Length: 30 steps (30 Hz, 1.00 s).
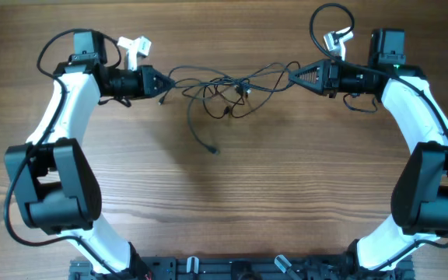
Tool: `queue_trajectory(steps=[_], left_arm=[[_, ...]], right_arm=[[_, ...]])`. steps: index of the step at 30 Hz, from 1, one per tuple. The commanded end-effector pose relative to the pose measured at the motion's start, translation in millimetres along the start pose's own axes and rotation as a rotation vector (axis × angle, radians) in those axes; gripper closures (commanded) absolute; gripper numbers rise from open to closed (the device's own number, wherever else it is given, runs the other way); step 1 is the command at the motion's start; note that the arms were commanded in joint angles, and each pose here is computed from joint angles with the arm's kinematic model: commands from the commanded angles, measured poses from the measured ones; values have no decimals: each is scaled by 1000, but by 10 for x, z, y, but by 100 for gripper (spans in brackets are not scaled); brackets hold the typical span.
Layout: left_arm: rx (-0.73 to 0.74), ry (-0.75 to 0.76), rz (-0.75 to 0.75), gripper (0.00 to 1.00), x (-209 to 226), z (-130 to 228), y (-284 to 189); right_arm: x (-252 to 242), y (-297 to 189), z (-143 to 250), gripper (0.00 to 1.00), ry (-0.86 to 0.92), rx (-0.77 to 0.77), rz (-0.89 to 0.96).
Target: Untangle cables
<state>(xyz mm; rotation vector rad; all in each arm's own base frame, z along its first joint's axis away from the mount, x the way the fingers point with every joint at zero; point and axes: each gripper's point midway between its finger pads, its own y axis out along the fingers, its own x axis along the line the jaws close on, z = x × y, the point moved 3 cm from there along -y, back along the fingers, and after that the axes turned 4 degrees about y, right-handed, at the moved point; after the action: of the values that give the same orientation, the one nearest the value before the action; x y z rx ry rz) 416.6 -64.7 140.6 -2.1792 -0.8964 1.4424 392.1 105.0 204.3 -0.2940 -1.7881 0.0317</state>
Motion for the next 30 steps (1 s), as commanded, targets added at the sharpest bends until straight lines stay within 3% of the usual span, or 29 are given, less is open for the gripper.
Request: queue_trajectory(steps=[1,6,8,10,13,15,18,23,25,28,30], left_arm=[[-91,-429,-660,96,1000,95,-417],[-121,-524,-797,94,1156,187,-524],[-122,-522,-772,73,1134,174,-500],[-101,-477,-660,66,1013,130,-390],[-34,-242,-367,52,618,40,-134],[40,73,-68,36,91,93,88],[115,312,100,28,-300,282,259],[258,584,213,27,-865,639,682],[283,651,231,21,-1043,718,838],[316,748,198,21,-1230,810,1068],[307,694,67,16,-1230,751,1225]], right_arm=[[51,-228,-76,96,-57,-43,-60],[-53,-226,-90,96,-32,-57,12],[-142,-223,-67,96,6,-61,70],[-186,-215,-45,96,24,-58,99],[-188,-180,-21,96,29,-48,104],[-178,-146,-13,96,24,-40,102],[-175,-135,-8,96,24,-37,101],[-175,-135,-8,96,25,-37,102],[-175,-135,-8,96,24,-37,102],[-175,-135,-8,96,24,-37,102],[-175,-135,-8,96,24,-37,102]])
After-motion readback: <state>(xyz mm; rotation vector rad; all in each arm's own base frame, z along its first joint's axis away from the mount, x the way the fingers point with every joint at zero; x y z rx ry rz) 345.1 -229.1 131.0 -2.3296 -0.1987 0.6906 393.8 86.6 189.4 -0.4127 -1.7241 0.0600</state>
